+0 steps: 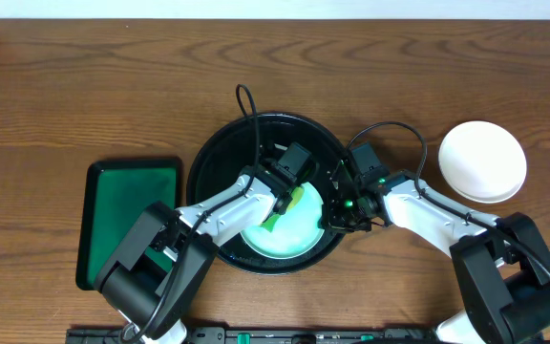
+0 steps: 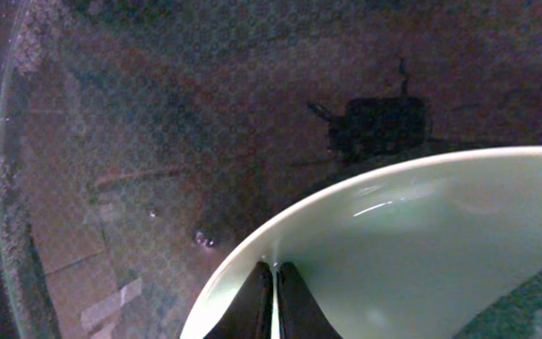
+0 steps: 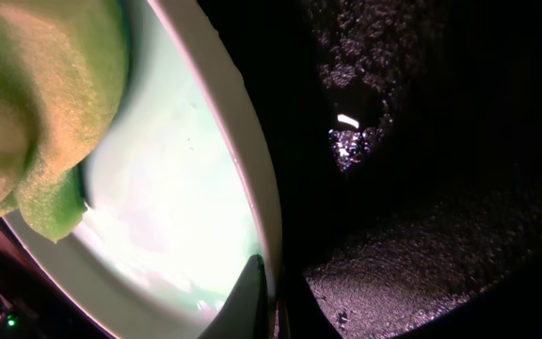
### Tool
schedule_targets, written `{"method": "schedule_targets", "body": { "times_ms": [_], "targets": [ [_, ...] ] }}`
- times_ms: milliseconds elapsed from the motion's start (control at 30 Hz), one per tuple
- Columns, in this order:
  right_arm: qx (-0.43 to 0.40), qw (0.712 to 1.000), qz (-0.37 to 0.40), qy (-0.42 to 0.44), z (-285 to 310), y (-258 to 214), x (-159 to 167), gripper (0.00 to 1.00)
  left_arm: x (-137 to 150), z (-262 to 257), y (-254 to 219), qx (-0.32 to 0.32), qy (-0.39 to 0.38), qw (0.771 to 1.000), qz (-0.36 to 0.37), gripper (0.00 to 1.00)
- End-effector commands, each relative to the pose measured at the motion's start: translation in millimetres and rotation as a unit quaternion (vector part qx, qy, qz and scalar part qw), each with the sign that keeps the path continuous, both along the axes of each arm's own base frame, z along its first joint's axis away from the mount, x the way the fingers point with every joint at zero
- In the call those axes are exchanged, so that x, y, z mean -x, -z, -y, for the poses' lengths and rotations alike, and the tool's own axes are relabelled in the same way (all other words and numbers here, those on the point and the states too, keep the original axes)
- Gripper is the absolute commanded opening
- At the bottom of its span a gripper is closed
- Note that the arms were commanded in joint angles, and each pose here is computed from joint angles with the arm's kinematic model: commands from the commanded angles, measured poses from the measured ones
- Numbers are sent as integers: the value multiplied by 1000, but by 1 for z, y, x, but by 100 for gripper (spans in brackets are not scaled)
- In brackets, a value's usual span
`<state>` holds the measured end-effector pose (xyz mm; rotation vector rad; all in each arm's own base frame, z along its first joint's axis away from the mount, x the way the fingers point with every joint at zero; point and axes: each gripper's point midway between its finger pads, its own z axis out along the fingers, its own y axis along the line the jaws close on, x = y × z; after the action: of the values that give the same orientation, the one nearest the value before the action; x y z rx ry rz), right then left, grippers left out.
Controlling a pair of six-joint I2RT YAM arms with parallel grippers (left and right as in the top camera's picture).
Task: Clean dirty plates on tray and stack at the side
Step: 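Scrub the tilted pale green plate with the sponge in the left gripper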
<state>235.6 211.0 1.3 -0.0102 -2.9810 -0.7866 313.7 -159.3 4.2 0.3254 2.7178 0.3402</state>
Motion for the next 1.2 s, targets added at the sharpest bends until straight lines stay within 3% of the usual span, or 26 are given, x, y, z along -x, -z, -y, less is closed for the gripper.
{"method": "schedule_targets", "body": {
  "times_ms": [0, 333, 500, 533, 600, 767, 867, 1167],
  "targets": [
    [46, 999, -17, -15, 18, 18, 16, 1, -12, -57, -4, -98, -55, 993, 38, 7],
    [51, 998, -26, -16, 20, 19, 20, 1, -11, -37, -85, 22, -50, 993, 100, 7],
    [53, 998, -29, -16, 21, 19, 22, 1, 13, -9, -104, 127, -14, 990, 62, 7],
    [53, 998, -31, -16, 21, 19, 22, 1, 18, -5, -104, 141, -10, 989, 50, 11],
    [55, 998, -33, -16, 22, 19, 24, 2, 27, -4, -101, 150, -13, 988, 29, 24],
    [56, 998, -35, -16, 22, 19, 24, 9, 39, 0, -89, 160, -16, 987, -11, 37],
    [56, 998, -35, -16, 22, 19, 24, 17, 43, 5, -88, 173, -11, 985, -25, 39],
    [49, 998, -22, -16, 17, 12, 14, 15, 54, 21, -86, 212, 6, 975, -59, 39]
  ]
}}
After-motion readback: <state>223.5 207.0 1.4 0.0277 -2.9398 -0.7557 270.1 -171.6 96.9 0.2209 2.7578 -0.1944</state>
